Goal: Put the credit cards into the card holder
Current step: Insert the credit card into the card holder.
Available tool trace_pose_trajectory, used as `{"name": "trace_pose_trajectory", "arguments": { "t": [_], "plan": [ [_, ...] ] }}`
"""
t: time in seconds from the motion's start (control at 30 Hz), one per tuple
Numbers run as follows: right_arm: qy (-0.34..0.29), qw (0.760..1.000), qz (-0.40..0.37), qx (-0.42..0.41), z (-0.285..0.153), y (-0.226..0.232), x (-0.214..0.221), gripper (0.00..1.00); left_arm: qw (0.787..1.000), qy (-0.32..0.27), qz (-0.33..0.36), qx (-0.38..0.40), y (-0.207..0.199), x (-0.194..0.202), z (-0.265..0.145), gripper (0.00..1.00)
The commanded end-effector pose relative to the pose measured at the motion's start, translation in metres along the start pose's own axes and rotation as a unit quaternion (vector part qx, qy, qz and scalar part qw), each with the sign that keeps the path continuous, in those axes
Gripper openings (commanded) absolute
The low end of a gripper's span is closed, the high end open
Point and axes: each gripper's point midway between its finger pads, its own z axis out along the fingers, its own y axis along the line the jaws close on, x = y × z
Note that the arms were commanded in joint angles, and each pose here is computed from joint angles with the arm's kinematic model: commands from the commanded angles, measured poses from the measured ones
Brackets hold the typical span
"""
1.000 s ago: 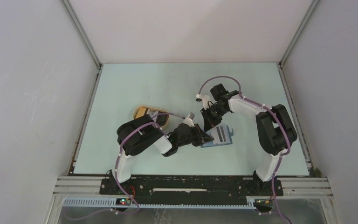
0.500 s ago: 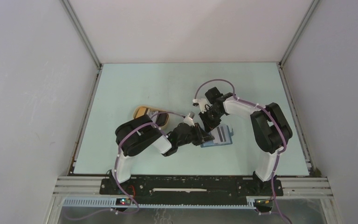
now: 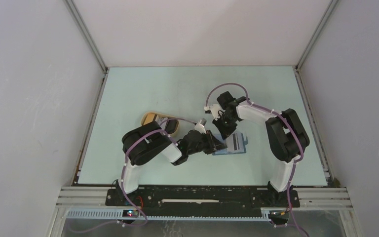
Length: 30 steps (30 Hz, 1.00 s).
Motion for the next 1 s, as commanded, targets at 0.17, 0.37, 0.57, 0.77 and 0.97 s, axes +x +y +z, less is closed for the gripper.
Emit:
{"name": "trace_pose_trajectory", "arguments": {
  "t": [0.17,0.37,0.57,0.77,0.97],
  "plan": [
    [-0.006,0.999,-0.032,0.024,-0.022,-0.011,-0.006,0.15,0.998,-0.011,0.027,0.052,-0.038,-0.015,0.002,0.24],
    [-0.014,1.000,-0.027,0.003,-0.031,-0.010,-0.004,0.15,0.998,-0.016,0.031,0.048,-0.034,-0.020,-0.002,0.23],
    [-0.050,0.997,-0.029,-0.057,-0.046,0.004,-0.009,0.17,0.998,-0.017,0.044,0.033,-0.030,-0.026,-0.003,0.20],
    [-0.073,0.994,-0.027,-0.078,-0.062,0.005,-0.009,0.17,0.997,-0.014,0.079,-0.016,-0.021,-0.033,-0.005,0.17],
    [-0.061,0.996,-0.015,-0.066,-0.068,-0.008,0.007,0.16,0.991,0.004,0.118,-0.061,-0.017,-0.037,-0.002,0.14]
  ]
}}
